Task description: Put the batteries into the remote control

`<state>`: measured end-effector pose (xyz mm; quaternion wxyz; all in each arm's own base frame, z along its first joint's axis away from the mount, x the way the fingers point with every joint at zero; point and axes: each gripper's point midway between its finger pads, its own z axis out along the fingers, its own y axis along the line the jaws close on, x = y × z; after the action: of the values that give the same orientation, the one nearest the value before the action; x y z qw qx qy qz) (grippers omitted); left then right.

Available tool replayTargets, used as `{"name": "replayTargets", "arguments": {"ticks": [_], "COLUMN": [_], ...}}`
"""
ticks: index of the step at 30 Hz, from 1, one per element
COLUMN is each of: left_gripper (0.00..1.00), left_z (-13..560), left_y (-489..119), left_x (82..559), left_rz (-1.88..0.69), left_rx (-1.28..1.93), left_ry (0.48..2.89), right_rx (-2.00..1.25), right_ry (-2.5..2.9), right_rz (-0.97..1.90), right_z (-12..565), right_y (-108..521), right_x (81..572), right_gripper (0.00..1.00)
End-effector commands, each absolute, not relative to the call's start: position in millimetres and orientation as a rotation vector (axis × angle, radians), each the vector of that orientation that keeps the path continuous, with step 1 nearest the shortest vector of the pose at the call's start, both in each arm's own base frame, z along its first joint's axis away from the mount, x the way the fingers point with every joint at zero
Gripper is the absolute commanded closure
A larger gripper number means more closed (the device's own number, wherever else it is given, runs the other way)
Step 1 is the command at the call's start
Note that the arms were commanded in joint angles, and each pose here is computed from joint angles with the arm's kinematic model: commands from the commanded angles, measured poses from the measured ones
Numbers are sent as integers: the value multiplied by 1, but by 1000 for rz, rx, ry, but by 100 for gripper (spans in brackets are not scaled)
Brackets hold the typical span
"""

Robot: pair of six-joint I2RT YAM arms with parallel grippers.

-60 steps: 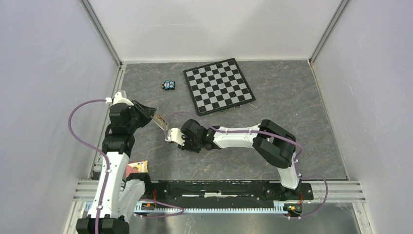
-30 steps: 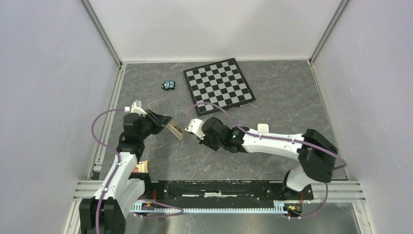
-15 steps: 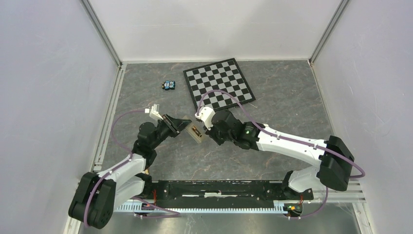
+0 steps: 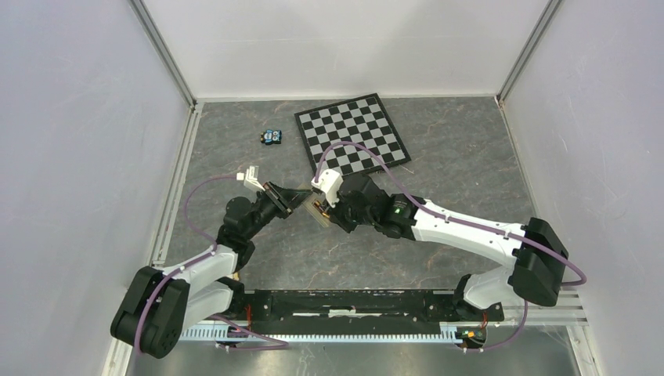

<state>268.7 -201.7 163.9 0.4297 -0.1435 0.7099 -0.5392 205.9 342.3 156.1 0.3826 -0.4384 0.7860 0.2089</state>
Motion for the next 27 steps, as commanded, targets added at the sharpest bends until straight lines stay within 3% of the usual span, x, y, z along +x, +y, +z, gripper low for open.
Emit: {"name": "replayTargets", "arguments": {"ticks": [1,20,27], "left_gripper": [98,98,98], "left_z": [187,202,213], "left_y": [-206,-211,-212], "left_x": [268,256,252], "left_rz": [-1415,-1499,-1553], "left_rx": [-341,-290,-294], "left_ry": [1691,1649,1617], "right_rx": [-1077,-1103,-1113], "right_ry": [1946,1934,1982], "right_rz": [595,654,641], "right_z": [179,181,177], "right_y": [359,379,378], "right_x": [213,216,217], "right_gripper": [87,86,80]}}
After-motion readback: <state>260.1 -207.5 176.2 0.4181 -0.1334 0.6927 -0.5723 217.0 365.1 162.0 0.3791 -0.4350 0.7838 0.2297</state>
